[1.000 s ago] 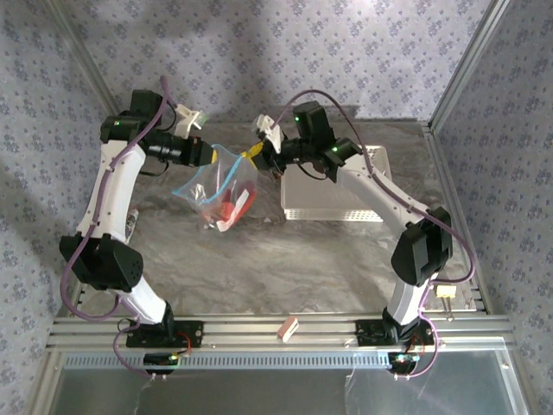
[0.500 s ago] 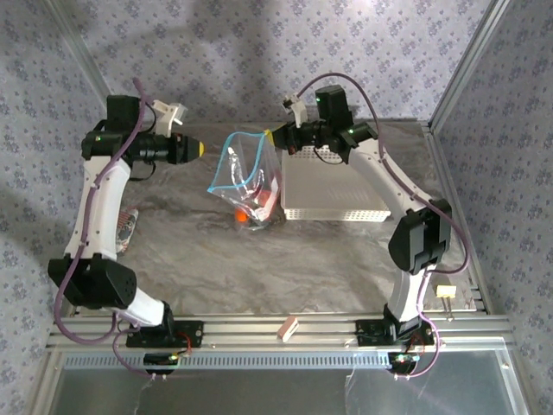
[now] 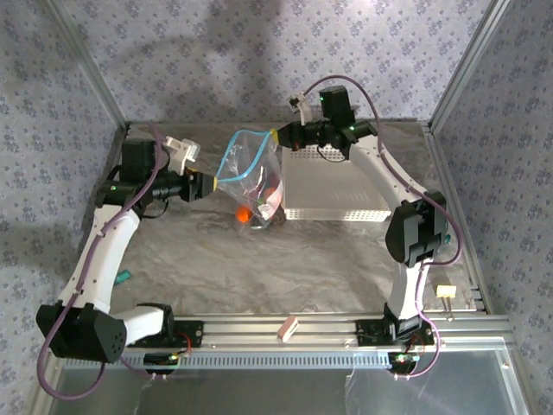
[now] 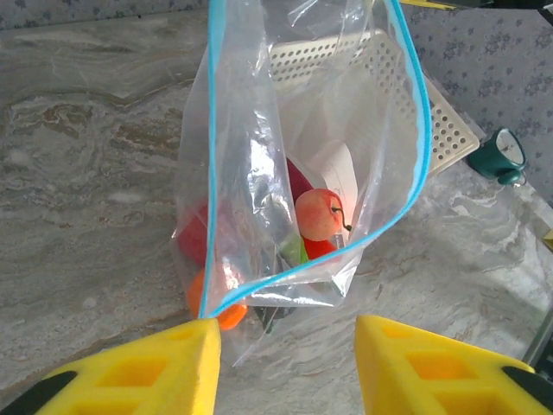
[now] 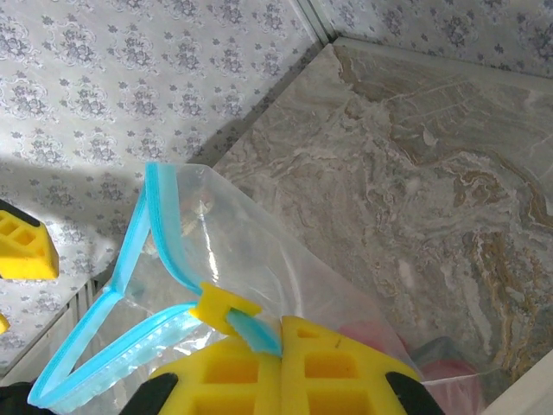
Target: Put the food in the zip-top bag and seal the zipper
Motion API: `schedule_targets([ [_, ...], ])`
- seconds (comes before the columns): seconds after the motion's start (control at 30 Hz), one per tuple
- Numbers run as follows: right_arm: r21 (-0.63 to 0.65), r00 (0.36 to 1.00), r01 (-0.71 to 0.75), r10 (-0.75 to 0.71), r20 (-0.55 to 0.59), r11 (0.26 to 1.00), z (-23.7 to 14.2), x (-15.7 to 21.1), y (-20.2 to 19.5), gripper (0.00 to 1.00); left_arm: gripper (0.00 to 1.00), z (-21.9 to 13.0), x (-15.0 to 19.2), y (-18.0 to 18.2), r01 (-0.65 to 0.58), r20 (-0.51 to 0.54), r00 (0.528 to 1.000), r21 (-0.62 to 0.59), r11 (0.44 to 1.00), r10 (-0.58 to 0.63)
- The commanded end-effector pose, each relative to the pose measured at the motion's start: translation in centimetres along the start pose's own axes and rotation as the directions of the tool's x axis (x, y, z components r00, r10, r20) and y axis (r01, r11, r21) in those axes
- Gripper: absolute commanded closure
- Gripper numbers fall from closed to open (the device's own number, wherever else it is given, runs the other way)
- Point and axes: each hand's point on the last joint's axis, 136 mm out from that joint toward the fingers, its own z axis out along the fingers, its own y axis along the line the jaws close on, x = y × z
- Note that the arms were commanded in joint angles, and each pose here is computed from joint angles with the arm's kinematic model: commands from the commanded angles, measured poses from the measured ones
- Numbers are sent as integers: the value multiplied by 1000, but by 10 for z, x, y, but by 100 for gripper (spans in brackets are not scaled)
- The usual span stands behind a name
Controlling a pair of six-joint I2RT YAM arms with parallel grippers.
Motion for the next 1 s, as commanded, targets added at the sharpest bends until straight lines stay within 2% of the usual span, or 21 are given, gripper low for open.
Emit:
schedule_targets([
  [0.0, -30, 1000, -22, 22, -2, 999, -1, -5, 5, 100, 51, 4, -2, 2, -40, 25, 999, 0, 999, 40],
  [0.27, -40, 1000, -12, 12, 1, 999, -3, -10, 11, 100, 48, 17, 11, 24, -25, -18, 1000, -76, 997, 24],
  [0.47, -43, 1000, -9, 9, 1, 999, -2, -13, 11, 100, 45, 24, 16, 27, -11, -39, 999, -66, 998, 9],
  [0.7, -49, 1000, -17, 16, -4, 999, 2, -14, 10, 100, 42, 35, 21, 22, 20, -52, 998, 4, 1000, -20],
  [0.87, -48, 1000, -24, 24, -12, 999, 4, -11, 8, 100, 49, 43, 21, 17, 33, -39, 999, 68, 997, -31],
  [0.97, -49, 999, -30, 30, -17, 998, 6, -10, 7, 100, 59, 48, 22, 16, 44, -50, 998, 96, 994, -39],
])
